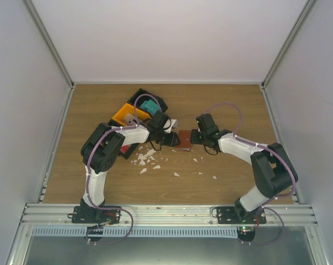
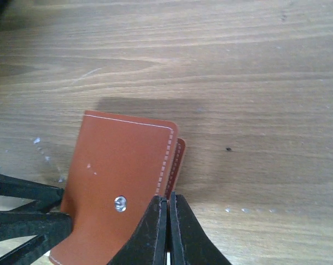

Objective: Put the credit cards into the card holder
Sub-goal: Close the card holder at the center of the board.

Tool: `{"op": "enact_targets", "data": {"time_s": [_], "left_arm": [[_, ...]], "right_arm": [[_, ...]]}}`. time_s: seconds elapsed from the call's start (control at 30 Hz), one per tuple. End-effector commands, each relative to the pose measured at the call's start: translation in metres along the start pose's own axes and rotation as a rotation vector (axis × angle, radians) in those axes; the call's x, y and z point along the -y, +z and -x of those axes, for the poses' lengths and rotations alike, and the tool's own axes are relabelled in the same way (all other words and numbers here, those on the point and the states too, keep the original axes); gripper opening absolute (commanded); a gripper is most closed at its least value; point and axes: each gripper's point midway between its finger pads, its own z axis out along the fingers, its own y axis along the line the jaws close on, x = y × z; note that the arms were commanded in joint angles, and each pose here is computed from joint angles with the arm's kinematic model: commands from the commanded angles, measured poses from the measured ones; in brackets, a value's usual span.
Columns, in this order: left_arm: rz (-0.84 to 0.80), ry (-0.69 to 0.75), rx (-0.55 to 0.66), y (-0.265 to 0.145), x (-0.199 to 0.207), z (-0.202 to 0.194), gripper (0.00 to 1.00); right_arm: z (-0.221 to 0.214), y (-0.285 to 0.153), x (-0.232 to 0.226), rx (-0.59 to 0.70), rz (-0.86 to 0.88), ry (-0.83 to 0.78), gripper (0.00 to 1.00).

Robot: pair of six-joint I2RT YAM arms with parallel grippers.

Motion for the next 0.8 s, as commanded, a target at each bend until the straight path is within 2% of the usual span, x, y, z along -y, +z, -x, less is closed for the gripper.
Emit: {"op": "enact_targets", "data": {"time_s": [0.0,0.07,0.27,0.6,0.77], "left_arm": [[0.093,-0.112,-0.175,0.013,-0.031,-0.058,0.29],[0.097,-0.115,-0.180,0.015,-0.032,-0.059,0.25],[0.121,-0.119,-0.195,0.018,-0.037,-0.061,0.23],[0.109,-0.113,-0.202,0.019,-0.034,-0.063,0.23],[0.095,-0.110,-0.200,0.019,-0.031,-0.061,0.16]], "right_arm": [[0.010,-0.002,-0.017,0.042,0.091,-0.080,0.00],[0.008,-0.002,-0.022,0.036,0.121,-0.105,0.00],[-0.001,0.000,-0.033,0.008,0.179,-0.150,0.00],[-0.010,0.019,-0.029,-0.041,0.117,-0.167,0.00],[-0.013,0.022,-0.033,-0.050,0.137,-0.151,0.00]]}}
